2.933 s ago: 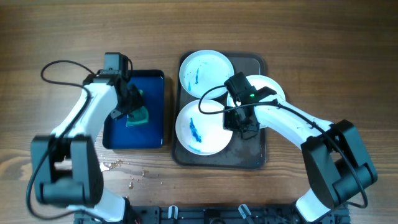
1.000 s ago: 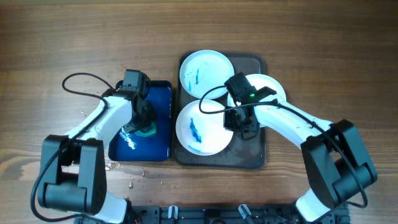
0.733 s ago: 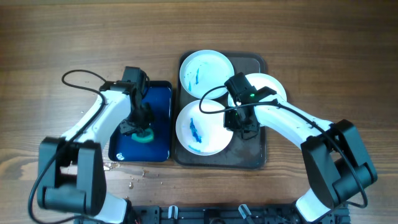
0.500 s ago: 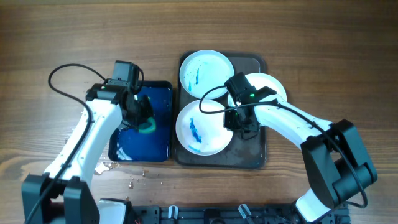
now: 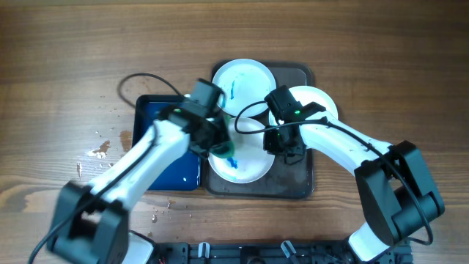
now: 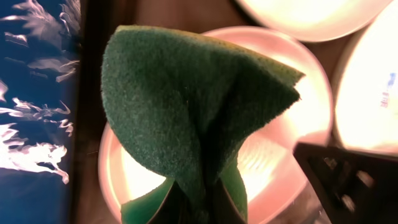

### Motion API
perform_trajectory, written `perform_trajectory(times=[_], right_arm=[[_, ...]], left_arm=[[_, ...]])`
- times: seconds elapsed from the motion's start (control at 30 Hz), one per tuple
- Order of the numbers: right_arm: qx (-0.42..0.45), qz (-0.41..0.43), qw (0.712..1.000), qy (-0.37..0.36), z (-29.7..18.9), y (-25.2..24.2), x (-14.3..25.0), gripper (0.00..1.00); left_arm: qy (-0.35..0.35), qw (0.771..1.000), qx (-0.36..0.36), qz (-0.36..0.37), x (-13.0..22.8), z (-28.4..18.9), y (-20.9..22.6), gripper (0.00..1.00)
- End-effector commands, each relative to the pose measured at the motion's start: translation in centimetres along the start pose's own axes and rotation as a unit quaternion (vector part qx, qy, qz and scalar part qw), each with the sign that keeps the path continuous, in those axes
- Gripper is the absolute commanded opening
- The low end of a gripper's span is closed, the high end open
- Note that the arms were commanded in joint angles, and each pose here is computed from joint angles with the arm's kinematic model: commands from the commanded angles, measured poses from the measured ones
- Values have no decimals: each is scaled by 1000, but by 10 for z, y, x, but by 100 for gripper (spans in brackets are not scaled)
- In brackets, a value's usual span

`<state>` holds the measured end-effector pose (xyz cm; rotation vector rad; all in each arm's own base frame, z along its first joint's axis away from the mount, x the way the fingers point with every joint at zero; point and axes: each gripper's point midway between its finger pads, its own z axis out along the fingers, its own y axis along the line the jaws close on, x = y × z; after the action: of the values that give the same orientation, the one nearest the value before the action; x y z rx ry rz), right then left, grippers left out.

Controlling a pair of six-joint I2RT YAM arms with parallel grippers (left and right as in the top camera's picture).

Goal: Clean dirty plates on tray and stack at the side
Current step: 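Scrub the plate held by the right gripper with the left-held sponge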

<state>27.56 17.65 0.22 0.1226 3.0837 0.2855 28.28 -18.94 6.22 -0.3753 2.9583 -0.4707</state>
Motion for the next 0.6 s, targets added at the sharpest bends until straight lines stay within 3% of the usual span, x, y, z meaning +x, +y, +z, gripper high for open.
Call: perform_trajectory(times=[0.0, 0.1, 0.3, 0.37, 0.57], right_arm=[[13, 11, 1000, 4, 6, -7, -1, 24], [13, 11, 1000, 4, 6, -7, -1, 24], [12, 11, 1000, 3, 6, -6, -1, 24], [12, 11, 1000, 3, 6, -6, -1, 24], [13, 11, 1000, 4, 6, -7, -1, 24]], left_arm=[[61, 997, 19, -40, 20, 40, -21, 4], [75, 994, -17, -75, 26, 64, -9, 4], [2, 979, -185, -88, 6, 53, 65, 4], [7, 984, -169, -61, 6, 55, 58, 4], [82, 996, 19, -2, 36, 69, -32, 4]])
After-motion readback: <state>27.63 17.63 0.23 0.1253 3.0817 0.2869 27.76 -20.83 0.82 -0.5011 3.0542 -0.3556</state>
